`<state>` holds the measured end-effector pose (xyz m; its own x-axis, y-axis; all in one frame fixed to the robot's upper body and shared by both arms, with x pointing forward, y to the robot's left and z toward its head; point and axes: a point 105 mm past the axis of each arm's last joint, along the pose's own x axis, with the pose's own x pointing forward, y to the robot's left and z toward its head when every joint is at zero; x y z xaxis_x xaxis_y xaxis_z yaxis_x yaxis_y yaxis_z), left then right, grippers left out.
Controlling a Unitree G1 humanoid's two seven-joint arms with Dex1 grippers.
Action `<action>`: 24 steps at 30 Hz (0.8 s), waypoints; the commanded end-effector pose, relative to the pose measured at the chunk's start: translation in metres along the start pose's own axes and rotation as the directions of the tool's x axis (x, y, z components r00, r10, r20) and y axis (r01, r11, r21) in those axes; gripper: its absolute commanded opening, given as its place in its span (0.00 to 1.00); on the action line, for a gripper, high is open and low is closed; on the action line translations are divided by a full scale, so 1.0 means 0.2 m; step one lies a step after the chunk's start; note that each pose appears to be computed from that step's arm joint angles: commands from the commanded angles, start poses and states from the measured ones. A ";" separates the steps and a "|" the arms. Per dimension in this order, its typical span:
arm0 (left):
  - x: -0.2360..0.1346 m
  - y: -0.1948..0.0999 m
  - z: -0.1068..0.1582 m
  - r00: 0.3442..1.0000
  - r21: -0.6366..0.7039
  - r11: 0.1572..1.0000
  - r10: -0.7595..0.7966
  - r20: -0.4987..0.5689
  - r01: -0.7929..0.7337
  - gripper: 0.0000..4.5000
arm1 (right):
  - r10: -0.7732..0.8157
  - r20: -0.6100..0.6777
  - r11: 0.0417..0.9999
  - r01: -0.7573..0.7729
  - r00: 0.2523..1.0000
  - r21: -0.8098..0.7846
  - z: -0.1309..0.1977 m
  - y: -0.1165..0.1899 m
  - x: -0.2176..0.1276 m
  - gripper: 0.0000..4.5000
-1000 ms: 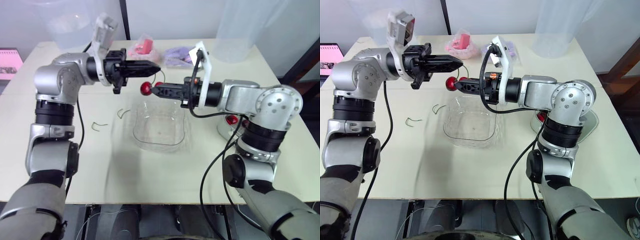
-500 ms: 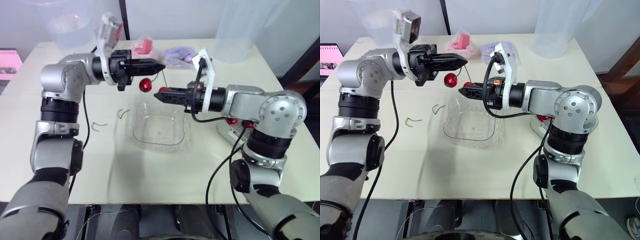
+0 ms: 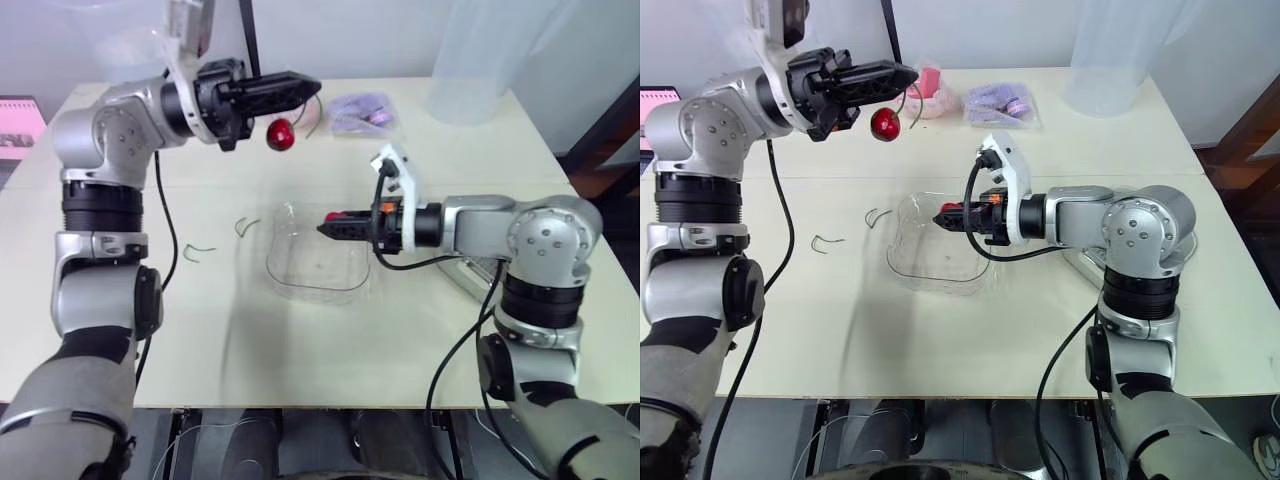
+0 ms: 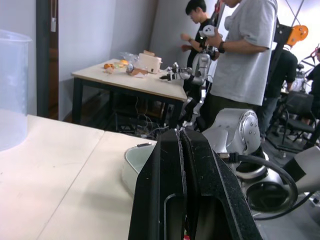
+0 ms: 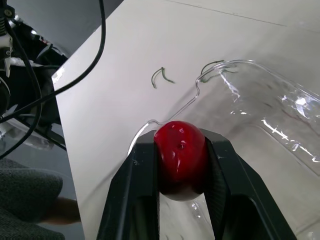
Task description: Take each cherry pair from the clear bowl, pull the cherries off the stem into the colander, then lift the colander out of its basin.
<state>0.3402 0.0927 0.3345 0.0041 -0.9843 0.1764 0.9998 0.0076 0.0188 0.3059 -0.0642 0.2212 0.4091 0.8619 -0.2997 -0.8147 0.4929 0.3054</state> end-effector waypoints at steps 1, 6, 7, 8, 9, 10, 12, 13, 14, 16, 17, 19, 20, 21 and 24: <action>-0.01 -0.02 0.00 1.000 0.052 0.999 -0.004 -0.029 0.006 0.00 | -0.098 0.120 0.979 0.118 0.988 -0.168 0.15 -0.04 -0.17 0.16; -0.02 -0.02 -0.04 0.999 0.044 0.999 0.011 -0.036 -0.010 0.00 | -0.375 0.167 0.868 0.408 0.912 -0.284 0.14 -0.26 -0.55 0.16; -0.03 -0.02 -0.05 0.999 0.042 0.999 0.016 -0.036 -0.015 0.00 | -0.419 0.162 0.846 0.449 0.893 -0.287 0.12 -0.29 -0.61 0.16; -0.03 -0.01 -0.06 0.999 0.041 0.999 0.019 -0.036 -0.018 0.00 | -0.461 0.148 0.826 0.484 0.875 -0.288 0.09 -0.33 -0.66 0.16; -0.03 -0.01 -0.06 0.999 0.038 0.999 0.022 -0.035 -0.020 0.00 | -0.501 0.127 0.805 0.515 0.856 -0.294 0.05 -0.37 -0.71 0.16; -0.03 -0.01 -0.07 0.999 0.037 0.999 0.023 -0.035 -0.021 0.00 | -0.528 0.111 0.795 0.536 0.842 -0.286 0.01 -0.39 -0.75 0.16; -0.02 0.00 -0.08 0.999 0.033 0.999 0.020 -0.032 -0.019 0.00 | -0.580 0.083 0.776 0.580 0.811 -0.247 -0.08 -0.46 -0.81 0.16; -0.02 0.00 -0.09 0.999 0.032 0.999 0.019 -0.031 -0.018 0.00 | -0.589 0.078 0.773 0.589 0.804 -0.236 -0.10 -0.47 -0.83 0.16; -0.01 0.00 -0.09 0.999 0.031 0.999 0.017 -0.030 -0.016 0.00 | -0.593 0.075 0.773 0.592 0.802 -0.228 -0.12 -0.48 -0.84 0.16; -0.01 0.00 -0.09 0.999 0.030 0.999 0.013 -0.030 -0.012 0.00 | -0.608 0.068 0.768 0.608 0.791 -0.203 -0.15 -0.52 -0.85 0.16; 0.00 0.01 -0.10 0.999 0.030 1.000 0.011 -0.030 -0.010 0.00 | -0.624 0.058 0.757 0.621 0.779 -0.200 -0.18 -0.54 -0.87 0.16; 0.00 0.01 -0.10 0.999 0.030 1.000 0.008 -0.032 -0.007 0.00 | -0.643 0.053 0.744 0.640 0.764 -0.193 -0.20 -0.56 -0.89 0.26; 0.00 0.00 -0.10 0.999 0.030 1.000 0.007 -0.032 -0.006 0.00 | -0.646 0.057 0.741 0.643 0.761 -0.192 -0.19 -0.56 -0.89 0.38; 0.00 0.00 -0.10 0.999 0.030 1.000 0.006 -0.032 -0.005 0.00 | -0.646 0.061 0.741 0.644 0.761 -0.191 -0.19 -0.56 -0.90 0.42; 0.00 0.01 -0.09 1.000 0.029 1.000 0.007 -0.030 -0.006 0.00 | -0.650 0.084 0.734 0.653 0.755 -0.186 -0.16 -0.56 -0.92 0.76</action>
<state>0.3447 0.0878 0.3032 0.0188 -0.9898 0.1413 0.9998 0.0176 -0.0096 0.3088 -0.2774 0.1941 0.8423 0.3513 -0.4087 -0.4266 0.8981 -0.1072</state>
